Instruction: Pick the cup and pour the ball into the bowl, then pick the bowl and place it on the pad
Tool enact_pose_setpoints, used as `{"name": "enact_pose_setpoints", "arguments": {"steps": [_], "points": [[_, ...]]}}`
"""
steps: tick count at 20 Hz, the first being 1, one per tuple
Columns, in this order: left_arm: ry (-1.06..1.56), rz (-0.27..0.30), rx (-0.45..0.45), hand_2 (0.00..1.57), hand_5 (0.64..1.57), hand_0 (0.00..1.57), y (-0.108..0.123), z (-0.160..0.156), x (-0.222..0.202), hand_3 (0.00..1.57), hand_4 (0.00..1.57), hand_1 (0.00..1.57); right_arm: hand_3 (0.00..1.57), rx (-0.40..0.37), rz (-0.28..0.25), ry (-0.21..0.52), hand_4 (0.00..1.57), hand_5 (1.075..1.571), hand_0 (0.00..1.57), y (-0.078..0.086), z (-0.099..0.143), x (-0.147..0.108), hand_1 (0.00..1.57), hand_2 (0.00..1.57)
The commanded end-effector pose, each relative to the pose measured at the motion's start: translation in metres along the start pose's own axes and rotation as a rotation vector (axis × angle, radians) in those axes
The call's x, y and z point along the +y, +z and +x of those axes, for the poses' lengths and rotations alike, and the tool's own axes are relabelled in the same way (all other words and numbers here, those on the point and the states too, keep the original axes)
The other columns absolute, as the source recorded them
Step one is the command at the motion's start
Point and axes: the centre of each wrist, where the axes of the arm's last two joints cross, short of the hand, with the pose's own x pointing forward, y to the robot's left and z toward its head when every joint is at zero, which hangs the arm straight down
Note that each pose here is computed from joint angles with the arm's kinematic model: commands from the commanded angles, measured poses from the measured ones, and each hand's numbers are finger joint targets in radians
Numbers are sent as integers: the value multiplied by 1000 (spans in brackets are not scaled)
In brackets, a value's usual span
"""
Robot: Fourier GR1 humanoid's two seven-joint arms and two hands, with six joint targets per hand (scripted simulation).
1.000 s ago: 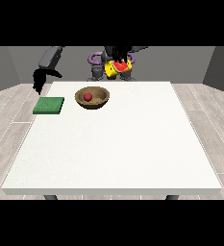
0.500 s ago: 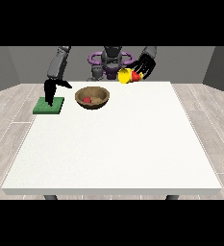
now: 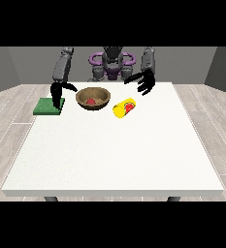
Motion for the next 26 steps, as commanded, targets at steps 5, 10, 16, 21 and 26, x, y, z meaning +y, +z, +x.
{"name": "enact_pose_setpoints", "arguments": {"steps": [5,10,16,21,26], "points": [[98,-13,111,0,1526,0,26,-41,-3,0,0,0,0,146,63,16,0,1543,0,14,-30,43,0,0],[110,-21,72,0,1546,0,10,-22,-2,0,0,0,0,119,36,-11,193,1549,0,23,-49,40,0,0],[116,-82,-72,0,1555,0,-8,16,8,0,0,0,0,41,-54,-42,199,1539,0,38,-63,10,0,0],[116,-115,-65,0,1558,0,-2,28,-4,0,0,0,0,64,-82,-112,192,1528,0,38,-66,11,0,0],[129,-107,-46,0,1562,0,-6,27,0,0,0,0,0,95,-64,-125,233,1532,0,19,-57,37,0,0]]}}
